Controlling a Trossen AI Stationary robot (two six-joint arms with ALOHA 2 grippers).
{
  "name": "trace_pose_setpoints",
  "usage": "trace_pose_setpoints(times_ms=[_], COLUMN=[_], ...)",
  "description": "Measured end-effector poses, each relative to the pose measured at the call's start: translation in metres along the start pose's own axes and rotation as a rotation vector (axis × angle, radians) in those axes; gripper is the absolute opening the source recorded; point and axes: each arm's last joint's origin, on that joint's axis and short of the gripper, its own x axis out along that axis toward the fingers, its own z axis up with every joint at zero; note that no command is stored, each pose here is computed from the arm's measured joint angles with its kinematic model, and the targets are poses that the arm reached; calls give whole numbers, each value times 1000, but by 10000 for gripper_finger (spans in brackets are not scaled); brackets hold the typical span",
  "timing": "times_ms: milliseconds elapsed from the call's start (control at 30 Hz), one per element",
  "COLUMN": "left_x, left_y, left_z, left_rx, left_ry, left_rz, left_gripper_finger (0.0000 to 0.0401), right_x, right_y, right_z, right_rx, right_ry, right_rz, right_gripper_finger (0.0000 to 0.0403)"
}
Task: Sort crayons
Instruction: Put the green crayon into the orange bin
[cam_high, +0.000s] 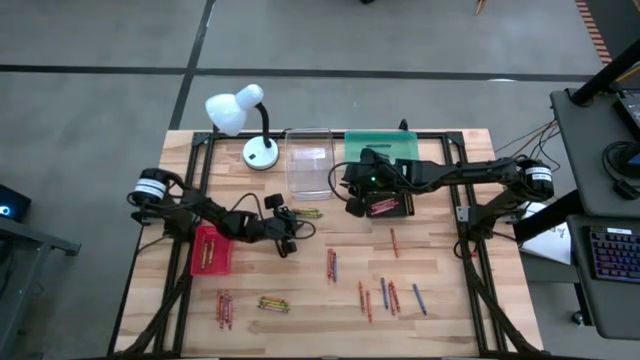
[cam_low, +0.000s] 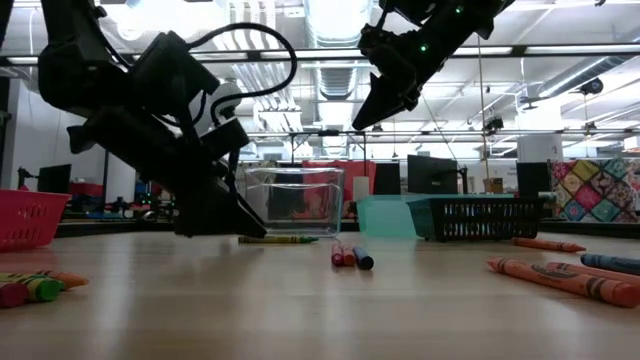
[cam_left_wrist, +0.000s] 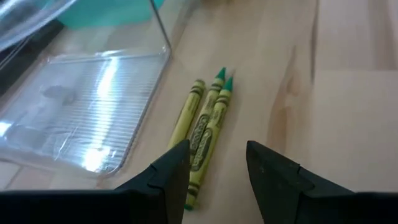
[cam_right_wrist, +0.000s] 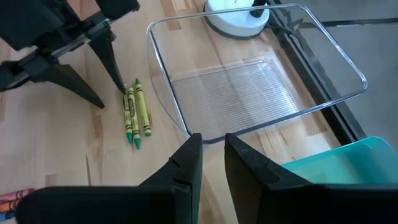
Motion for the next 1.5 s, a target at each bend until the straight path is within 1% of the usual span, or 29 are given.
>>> trace_pose_setpoints(times_ms=[333,500,733,900,1267,1333,1500], left_x=[4,4,4,4,3,3,3], left_y=[0,0,-1,-1,-2,-2,-3], left_z=[-7,-9,-10,-10,-15,-15,-15], left_rx=[-9,-18,-35,-39,-32,-35,-35], left_ry=[26,29,36,40,74,76,79], left_rz=[3,-1,-37,-64,-109,-118,-144], left_gripper_finger=[139,124,95,79,74,63,10], right_x=[3,3,3,3,3,3,4], right_y=[1,1,1,1,1,1,1], right_z=[-5,-6,-6,-5,-5,-5,-5], right_rx=[6,6,3,0,-1,0,0], right_ry=[5,7,0,-13,-11,-11,-10], right_rz=[0,0,0,0,0,0,0], right_gripper_finger=[57,61,56,60,59,59,63])
